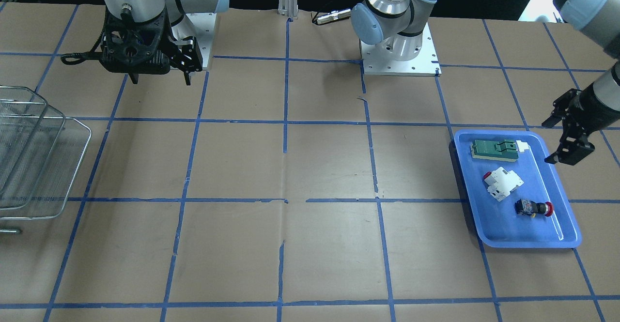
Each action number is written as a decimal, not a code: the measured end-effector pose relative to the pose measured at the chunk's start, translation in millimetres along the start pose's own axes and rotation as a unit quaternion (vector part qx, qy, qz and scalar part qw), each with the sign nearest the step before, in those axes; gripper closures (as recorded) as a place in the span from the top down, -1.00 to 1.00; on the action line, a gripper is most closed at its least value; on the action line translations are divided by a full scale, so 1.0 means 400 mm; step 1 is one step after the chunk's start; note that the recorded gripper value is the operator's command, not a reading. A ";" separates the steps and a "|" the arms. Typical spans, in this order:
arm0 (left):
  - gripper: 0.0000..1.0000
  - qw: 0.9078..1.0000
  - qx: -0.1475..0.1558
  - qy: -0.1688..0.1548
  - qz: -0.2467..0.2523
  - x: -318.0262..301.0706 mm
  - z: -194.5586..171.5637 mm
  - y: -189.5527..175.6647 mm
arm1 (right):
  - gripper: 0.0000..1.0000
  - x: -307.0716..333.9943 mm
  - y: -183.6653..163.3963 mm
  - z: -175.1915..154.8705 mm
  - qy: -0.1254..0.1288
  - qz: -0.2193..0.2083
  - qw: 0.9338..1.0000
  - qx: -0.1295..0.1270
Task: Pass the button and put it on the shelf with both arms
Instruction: 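Move the left gripper over the red-capped button in the blue tray, then lower the left gripper and close it on the red-capped button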
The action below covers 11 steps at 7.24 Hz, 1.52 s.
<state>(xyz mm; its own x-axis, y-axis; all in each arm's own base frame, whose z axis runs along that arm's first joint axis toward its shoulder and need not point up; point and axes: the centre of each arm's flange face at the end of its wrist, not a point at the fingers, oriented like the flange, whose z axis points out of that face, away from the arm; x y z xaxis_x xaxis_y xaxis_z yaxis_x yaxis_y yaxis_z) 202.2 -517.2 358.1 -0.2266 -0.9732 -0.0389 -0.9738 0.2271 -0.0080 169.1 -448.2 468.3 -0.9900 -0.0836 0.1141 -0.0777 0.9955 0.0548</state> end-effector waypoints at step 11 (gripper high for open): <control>1.00 0.997 -0.019 -0.024 -0.075 0.130 0.376 -0.292 | 1.00 0.000 -0.003 0.004 0.000 0.000 1.000 -0.001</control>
<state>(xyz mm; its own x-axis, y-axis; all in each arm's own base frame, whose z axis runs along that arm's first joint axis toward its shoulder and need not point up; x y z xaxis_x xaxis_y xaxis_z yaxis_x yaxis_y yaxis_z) 306.8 -589.0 206.8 -0.0782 -0.9931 -0.0872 -0.9968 0.0766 0.0212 169.1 -449.2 466.8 -0.9899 -0.0839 0.1145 -0.0777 0.9953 0.0577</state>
